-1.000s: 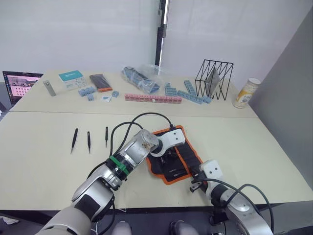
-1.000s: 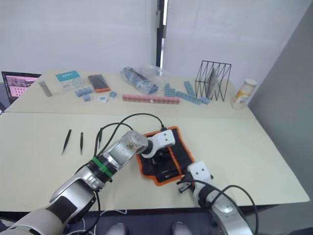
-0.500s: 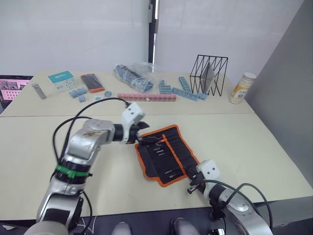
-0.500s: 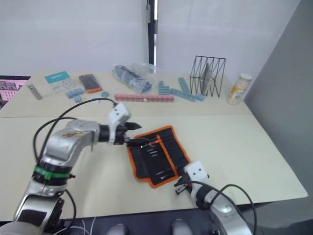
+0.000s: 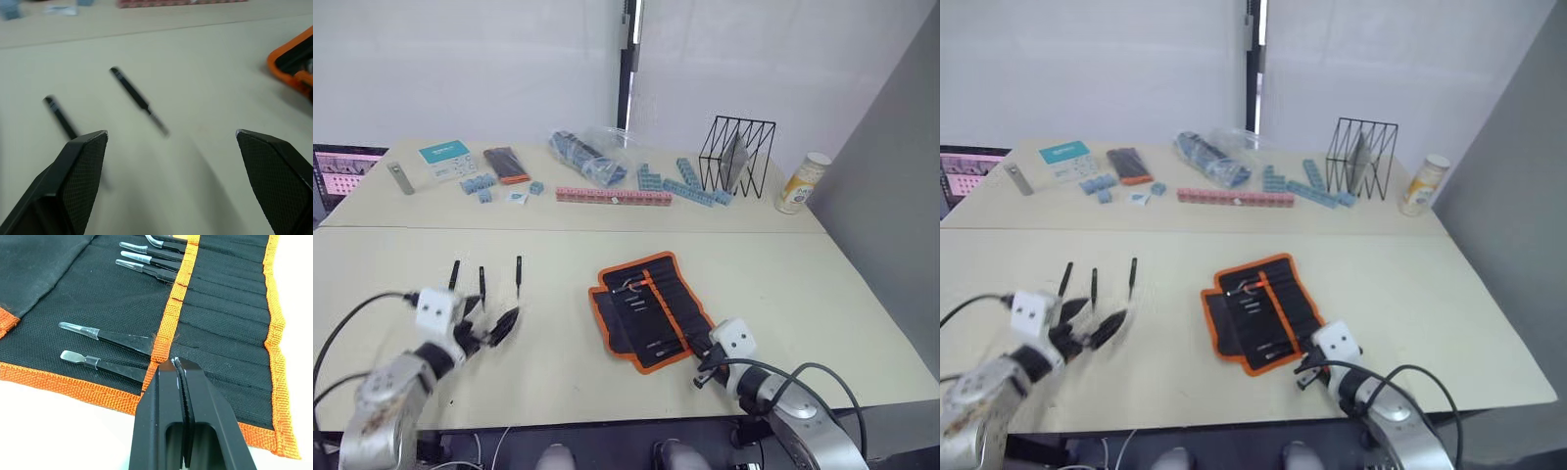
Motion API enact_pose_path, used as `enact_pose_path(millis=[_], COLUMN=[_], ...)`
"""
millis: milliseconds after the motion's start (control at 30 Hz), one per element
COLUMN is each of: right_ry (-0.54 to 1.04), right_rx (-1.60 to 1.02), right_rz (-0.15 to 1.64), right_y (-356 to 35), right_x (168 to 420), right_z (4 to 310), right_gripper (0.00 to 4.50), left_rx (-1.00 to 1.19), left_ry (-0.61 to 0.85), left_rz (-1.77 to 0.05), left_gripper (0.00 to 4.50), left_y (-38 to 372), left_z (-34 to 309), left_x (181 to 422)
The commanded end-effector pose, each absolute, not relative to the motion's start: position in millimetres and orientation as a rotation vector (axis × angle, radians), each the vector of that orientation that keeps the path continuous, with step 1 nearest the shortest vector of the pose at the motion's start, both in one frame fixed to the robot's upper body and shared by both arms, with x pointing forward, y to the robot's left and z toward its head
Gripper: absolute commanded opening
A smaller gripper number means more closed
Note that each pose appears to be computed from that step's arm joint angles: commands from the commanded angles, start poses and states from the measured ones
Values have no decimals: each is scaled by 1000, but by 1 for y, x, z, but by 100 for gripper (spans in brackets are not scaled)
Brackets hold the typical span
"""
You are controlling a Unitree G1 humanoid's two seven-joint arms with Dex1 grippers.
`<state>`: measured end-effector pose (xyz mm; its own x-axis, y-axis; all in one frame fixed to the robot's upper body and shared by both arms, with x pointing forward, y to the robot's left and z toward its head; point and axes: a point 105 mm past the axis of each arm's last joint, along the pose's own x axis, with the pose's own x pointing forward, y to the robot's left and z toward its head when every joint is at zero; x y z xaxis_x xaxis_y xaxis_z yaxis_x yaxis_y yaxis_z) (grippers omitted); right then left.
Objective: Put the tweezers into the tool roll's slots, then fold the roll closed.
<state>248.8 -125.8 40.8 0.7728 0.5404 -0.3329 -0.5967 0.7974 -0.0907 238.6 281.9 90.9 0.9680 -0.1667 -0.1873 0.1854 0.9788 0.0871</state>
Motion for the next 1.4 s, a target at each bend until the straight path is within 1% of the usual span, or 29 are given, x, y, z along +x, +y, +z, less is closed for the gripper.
enact_pose_path(millis=[33,100,267,400,500,700,767,833,967,1100,1200,1267,1367,1400], right_ry=[547,523,518,517,516,512,507,502,496,486,481,478,476,475], right_rx=[-163,-162,-161,-161,-162,-160,-157,-155,-153,-152,-154,-155,-156,-157], right_rz=[605,615,638,655,659,661,653,644,634,628,625,622,617,615], right_y=[-140,-138,-135,-133,-133,-131,-130,-131,-130,-129,-129,-129,-130,-131], right_x=[224,225,227,228,229,230,231,232,234,237,238,239,240,240], right_z=[-17,-14,-13,-12,-12,-11,-10,-9,-8,-5,-3,-2,-1,-1], right_gripper=[0,0,0,0,0,0,0,0,0,0,0,0,0,0], left_rx=[138,127,91,73,53,37,71,73,89,99,104,102,86,81], left_ry=[95,116,149,176,199,214,232,242,257,302,334,352,371,377], left_rz=[-79,-36,42,63,67,81,91,140,156,179,180,161,150,154], left_gripper=[446,446,446,446,446,446,446,446,446,446,446,446,446,420], left_y=[298,306,320,323,322,322,325,331,334,334,332,327,321,321], left_z=[108,103,96,91,86,84,82,78,72,58,49,45,39,37], left_x=[217,204,185,183,189,209,220,233,254,288,306,315,319,320])
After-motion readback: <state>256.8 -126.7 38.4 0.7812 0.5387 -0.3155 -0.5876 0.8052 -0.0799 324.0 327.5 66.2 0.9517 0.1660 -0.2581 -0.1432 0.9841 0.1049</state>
